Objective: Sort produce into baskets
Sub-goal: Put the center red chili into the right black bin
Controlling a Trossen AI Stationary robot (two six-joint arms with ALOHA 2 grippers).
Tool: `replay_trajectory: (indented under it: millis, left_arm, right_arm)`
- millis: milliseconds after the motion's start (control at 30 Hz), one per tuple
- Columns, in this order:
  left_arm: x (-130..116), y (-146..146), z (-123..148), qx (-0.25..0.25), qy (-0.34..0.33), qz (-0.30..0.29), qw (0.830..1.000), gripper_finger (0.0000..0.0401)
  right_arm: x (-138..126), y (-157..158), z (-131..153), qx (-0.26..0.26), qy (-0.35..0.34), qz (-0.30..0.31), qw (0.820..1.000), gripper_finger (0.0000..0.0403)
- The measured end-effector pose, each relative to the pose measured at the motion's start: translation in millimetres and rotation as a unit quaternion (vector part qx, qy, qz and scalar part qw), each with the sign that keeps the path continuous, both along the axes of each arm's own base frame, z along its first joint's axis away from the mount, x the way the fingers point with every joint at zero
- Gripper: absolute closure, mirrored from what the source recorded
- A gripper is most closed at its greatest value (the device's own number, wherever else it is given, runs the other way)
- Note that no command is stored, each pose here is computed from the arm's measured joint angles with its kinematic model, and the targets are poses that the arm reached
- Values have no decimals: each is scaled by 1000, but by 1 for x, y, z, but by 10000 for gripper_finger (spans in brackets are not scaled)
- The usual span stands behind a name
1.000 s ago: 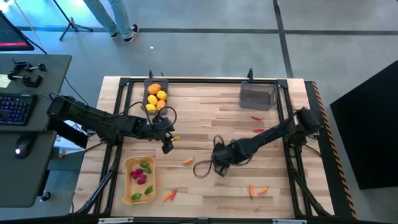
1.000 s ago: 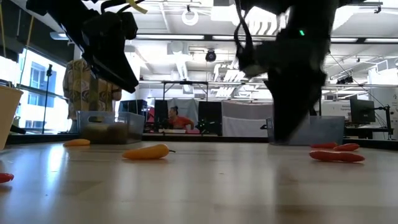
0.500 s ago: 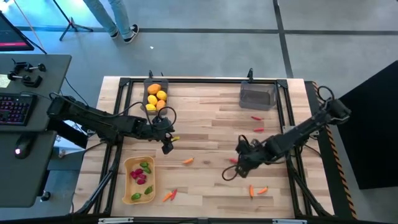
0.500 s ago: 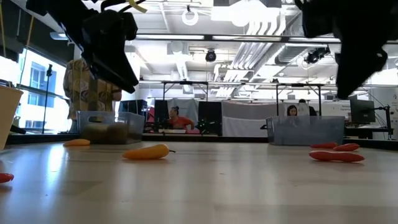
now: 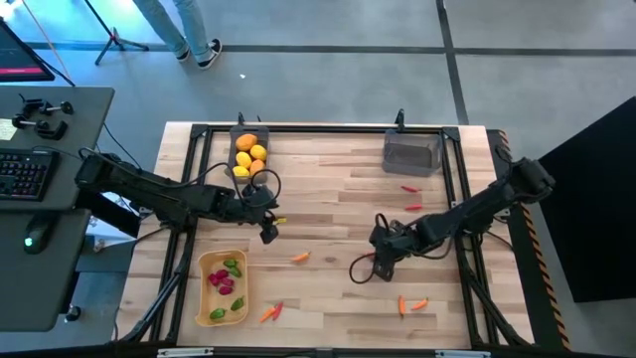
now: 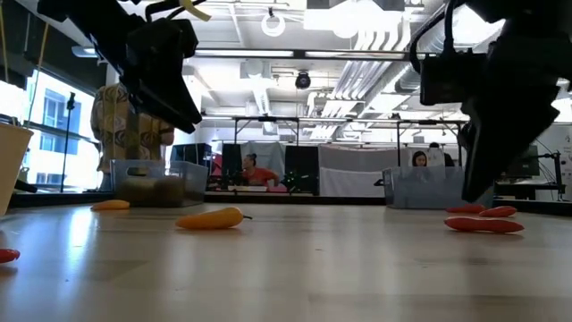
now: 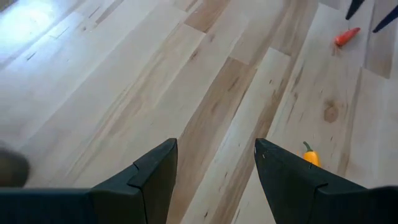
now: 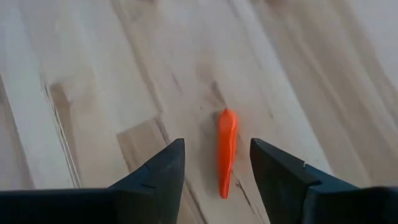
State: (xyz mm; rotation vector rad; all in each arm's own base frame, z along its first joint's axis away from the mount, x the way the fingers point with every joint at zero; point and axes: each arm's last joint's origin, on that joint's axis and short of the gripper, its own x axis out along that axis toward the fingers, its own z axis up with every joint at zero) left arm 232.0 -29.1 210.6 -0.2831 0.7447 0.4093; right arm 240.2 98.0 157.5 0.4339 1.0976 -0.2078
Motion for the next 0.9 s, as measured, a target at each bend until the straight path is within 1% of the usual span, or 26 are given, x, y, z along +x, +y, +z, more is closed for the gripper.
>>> replay_trajectory:
  millis: [133, 300, 433, 500, 567, 633, 667, 767, 833, 900]
  left_arm:
    - [0, 0, 0, 0, -4, 13, 1000, 201]
    - [0, 1, 0, -3, -8, 26, 1000, 201]
    - [0, 1, 0, -3, -8, 27, 1000, 201]
    - [0, 1, 0, -3, -9, 27, 1000, 201]
    - [1, 0, 1, -15, -17, 30, 999, 201]
    - [4, -2, 5, -33, -41, 11, 999, 201]
    - [6, -3, 8, -40, -53, -6, 998, 201]
    - [10, -5, 13, -37, -80, -33, 996, 201]
    - [11, -4, 14, -31, -86, -36, 995, 201]
    - [11, -1, 14, -26, -86, -34, 995, 201]
  right_arm:
    - [3, 3, -12, -7, 20, 34, 999, 251]
    - [6, 4, -24, -27, 32, 28, 999, 257]
    - [7, 5, -27, -21, 38, 31, 999, 261]
    - [7, 5, -27, -9, 42, 21, 999, 282]
    - [8, 3, -25, 10, 41, -10, 999, 323]
    - [10, 2, -20, 45, 24, -27, 998, 375]
    - [13, 0, -14, 59, 1, -29, 998, 388]
    - [18, -10, 12, 85, -67, -47, 993, 386]
    - [12, -23, 28, 73, -90, -72, 991, 395]
    - [1, -39, 50, 48, -125, -119, 984, 398]
